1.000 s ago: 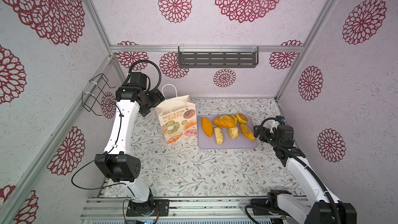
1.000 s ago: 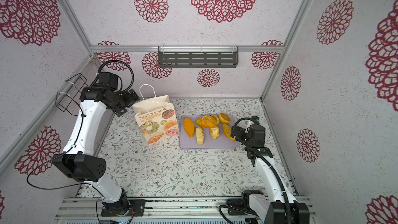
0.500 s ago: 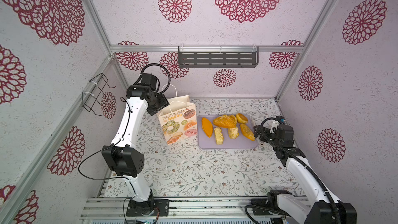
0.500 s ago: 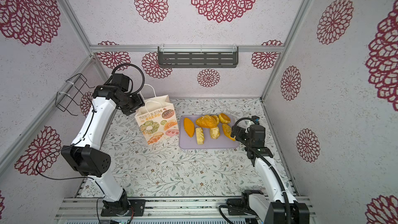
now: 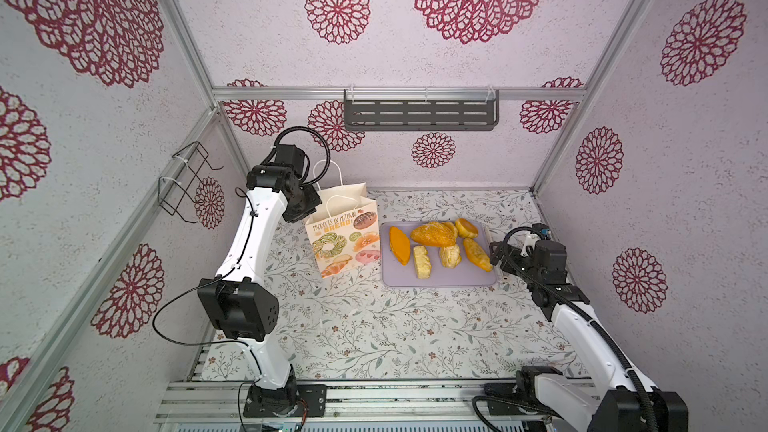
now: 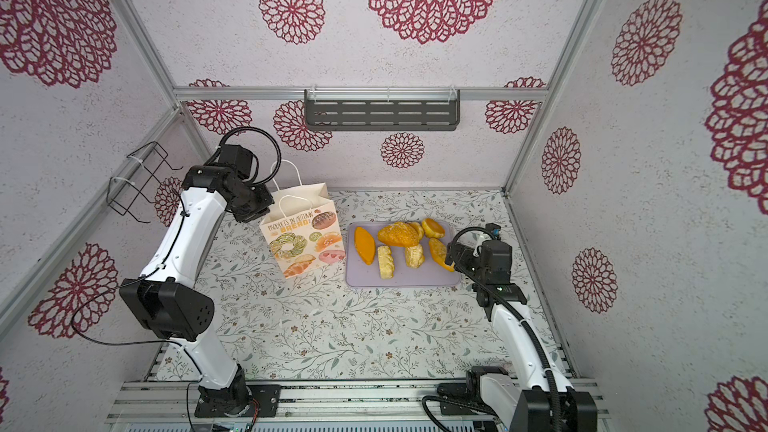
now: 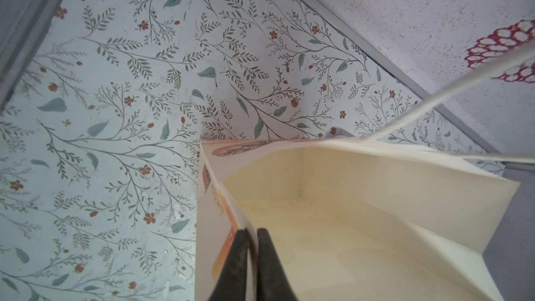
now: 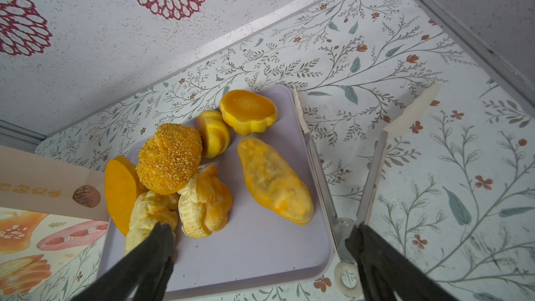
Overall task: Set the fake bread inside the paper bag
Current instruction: 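Hold the bag open with the left gripper while the right gripper lowers toward the tongs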
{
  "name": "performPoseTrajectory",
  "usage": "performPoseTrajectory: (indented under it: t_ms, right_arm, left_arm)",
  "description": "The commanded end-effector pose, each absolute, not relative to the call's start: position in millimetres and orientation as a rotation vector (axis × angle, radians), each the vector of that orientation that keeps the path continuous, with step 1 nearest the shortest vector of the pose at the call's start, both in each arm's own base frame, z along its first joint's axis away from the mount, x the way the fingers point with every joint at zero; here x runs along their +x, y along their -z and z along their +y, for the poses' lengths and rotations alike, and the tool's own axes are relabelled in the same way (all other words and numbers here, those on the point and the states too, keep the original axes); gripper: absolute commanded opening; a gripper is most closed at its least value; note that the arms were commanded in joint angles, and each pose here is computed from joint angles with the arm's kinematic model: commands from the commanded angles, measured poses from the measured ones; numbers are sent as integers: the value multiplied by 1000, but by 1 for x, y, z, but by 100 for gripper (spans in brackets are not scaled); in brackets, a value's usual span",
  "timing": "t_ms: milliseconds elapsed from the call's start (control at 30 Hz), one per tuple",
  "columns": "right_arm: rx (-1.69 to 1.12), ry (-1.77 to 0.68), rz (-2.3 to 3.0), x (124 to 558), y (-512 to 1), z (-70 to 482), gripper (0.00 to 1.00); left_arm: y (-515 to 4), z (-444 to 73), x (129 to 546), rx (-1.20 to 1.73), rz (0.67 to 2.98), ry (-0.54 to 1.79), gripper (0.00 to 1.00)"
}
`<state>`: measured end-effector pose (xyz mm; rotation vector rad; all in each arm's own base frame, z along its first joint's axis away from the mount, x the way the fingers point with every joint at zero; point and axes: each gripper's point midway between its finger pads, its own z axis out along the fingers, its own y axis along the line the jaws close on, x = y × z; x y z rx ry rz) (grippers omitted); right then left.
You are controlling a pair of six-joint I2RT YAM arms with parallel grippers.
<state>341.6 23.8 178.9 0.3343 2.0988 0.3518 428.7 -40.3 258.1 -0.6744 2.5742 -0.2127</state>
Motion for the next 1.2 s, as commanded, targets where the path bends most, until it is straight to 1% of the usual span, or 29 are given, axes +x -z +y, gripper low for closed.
performPoseTrajectory:
  t_ms: [0, 67, 367, 833, 967, 1000, 1167]
  right_arm:
    - [328, -335, 2082, 341, -183, 23, 99]
    - [332, -336, 2081, 341, -185, 23, 99]
    - [368, -311, 2099, 338, -196, 17, 99]
    - [457, -217, 2102, 327, -221, 0, 99]
    - [498, -176, 2108, 327, -224, -7, 99]
    - [517, -162, 2111, 326, -224, -10, 99]
    - [526, -91, 2130, 325, -222, -20, 99]
  left_arm:
    - [-256, -37, 432, -629, 2578, 176, 3]
    - [-257, -39, 435, -591, 2579, 182, 0]
    - [-264, -40, 451, -395, 2581, 156, 0]
    - [-271, -34, 477, -261, 2517, 327, 0]
    - [-267, -35, 481, -270, 2546, 380, 0]
    - [-250, -35, 486, -286, 2585, 400, 0]
    - [-244, -36, 489, -313, 2590, 462, 0]
